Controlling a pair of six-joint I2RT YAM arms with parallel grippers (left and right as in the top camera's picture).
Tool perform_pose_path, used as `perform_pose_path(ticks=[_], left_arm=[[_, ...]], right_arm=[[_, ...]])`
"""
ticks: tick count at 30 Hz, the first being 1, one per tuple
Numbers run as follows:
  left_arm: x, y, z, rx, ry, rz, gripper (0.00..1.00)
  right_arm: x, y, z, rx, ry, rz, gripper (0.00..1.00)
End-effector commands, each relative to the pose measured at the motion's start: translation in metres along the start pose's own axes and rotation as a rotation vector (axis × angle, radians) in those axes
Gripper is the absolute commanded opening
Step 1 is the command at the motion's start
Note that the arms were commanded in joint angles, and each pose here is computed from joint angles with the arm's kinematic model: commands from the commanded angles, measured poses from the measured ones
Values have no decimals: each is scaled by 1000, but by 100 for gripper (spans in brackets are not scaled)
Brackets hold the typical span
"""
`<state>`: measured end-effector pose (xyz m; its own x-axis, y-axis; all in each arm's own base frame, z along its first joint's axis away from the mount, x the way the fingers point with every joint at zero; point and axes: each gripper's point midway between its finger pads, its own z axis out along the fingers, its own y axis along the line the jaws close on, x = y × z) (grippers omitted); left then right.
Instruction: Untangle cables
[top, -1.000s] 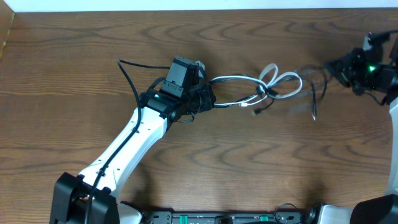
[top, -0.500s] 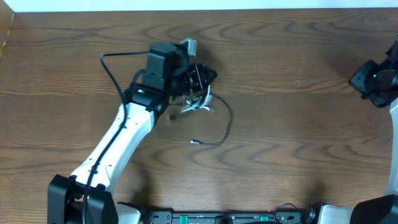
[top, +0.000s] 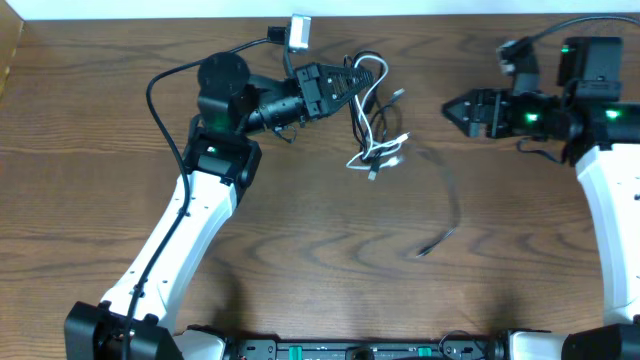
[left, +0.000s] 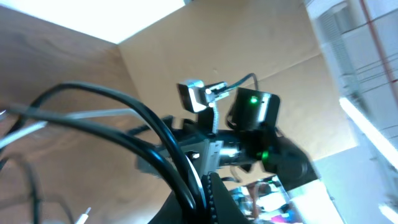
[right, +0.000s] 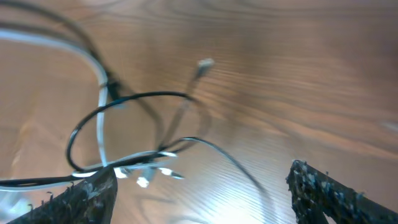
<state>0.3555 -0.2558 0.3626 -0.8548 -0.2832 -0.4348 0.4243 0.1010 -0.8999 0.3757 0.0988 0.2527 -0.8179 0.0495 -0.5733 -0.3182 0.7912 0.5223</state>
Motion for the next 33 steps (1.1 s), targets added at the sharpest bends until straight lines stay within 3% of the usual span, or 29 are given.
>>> perform_pose_path(ticks=[1,21,28,33], left_arm=[[4,-25,-4,54,53,-126,8],[6,-26,-4,53,69,-284,7],[6,-26,-4,51,74,-337,7],[8,-32,-5,67,92,-383,7]], right_arm=[[0,45,18,-190,36,25,84],[43,61,140,-197,275,261,80],[64,60,176,-198,347,330,72],[77,33,198,-95,364,354,67]])
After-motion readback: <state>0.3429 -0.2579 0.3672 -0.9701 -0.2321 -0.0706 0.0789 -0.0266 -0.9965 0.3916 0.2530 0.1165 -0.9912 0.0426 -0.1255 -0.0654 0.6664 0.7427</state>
